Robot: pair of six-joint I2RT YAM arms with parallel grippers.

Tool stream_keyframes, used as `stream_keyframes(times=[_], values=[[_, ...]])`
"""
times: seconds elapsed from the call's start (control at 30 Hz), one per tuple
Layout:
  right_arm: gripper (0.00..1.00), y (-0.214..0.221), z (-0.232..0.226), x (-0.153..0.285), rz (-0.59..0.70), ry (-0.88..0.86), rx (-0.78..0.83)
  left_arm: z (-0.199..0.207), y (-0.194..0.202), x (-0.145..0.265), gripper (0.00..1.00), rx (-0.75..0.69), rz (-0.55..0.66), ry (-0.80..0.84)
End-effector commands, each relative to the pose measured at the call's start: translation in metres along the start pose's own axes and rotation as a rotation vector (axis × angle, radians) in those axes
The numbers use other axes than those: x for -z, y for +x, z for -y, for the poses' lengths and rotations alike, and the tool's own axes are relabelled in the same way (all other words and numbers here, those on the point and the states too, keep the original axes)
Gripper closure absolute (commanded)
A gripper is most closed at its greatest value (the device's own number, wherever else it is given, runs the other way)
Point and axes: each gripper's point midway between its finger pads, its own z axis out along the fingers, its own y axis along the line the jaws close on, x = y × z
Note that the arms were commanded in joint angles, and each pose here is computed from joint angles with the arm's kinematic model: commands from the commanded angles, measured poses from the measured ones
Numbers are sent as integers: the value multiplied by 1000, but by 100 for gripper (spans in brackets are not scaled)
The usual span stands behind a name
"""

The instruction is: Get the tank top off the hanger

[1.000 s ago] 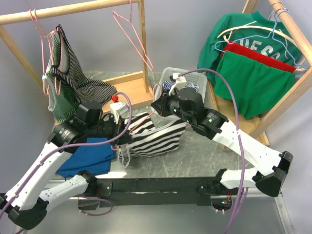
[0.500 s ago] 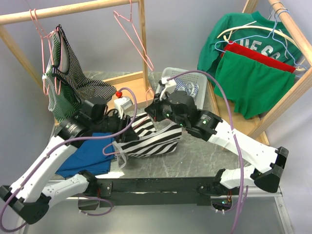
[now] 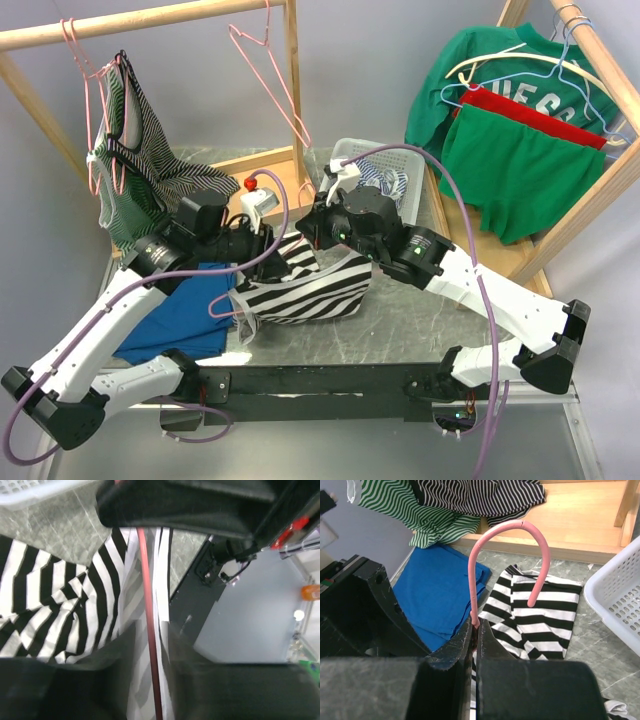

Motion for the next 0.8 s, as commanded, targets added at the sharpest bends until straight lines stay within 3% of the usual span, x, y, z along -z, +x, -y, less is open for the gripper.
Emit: stream_keyframes(times=[0.0, 0.13, 0.37, 0.4, 0.47, 0.5, 0.57, 0.63, 0.77], values=[[100, -35, -21, 13, 84, -57, -13, 7, -28, -1, 84, -24, 100, 10], [100, -33, -18, 13, 82, -47, -12, 1, -30, -2, 99, -13, 109, -27], [100, -29, -18, 15, 71, -48, -10, -5, -36, 7, 99, -34, 133, -92], [78, -31, -18, 18, 77, -53, -11, -5, -38, 10, 99, -35, 144, -101], [58, -32, -15, 23, 97, -40, -31, -8, -40, 11, 99, -30, 163, -123], [38, -39, -12, 31, 126, -31, -44, -11, -40, 11, 99, -19, 167, -137], [31, -38, -1, 41, 142, 14, -70, -17, -38, 11, 99, -8, 164, -169], [17, -39, 21, 59, 176, 109, -98, -20, -34, 11, 99, -2, 154, -184], [18, -24, 48, 82, 186, 199, -154, -17, -36, 18, 99, -7, 174, -186]])
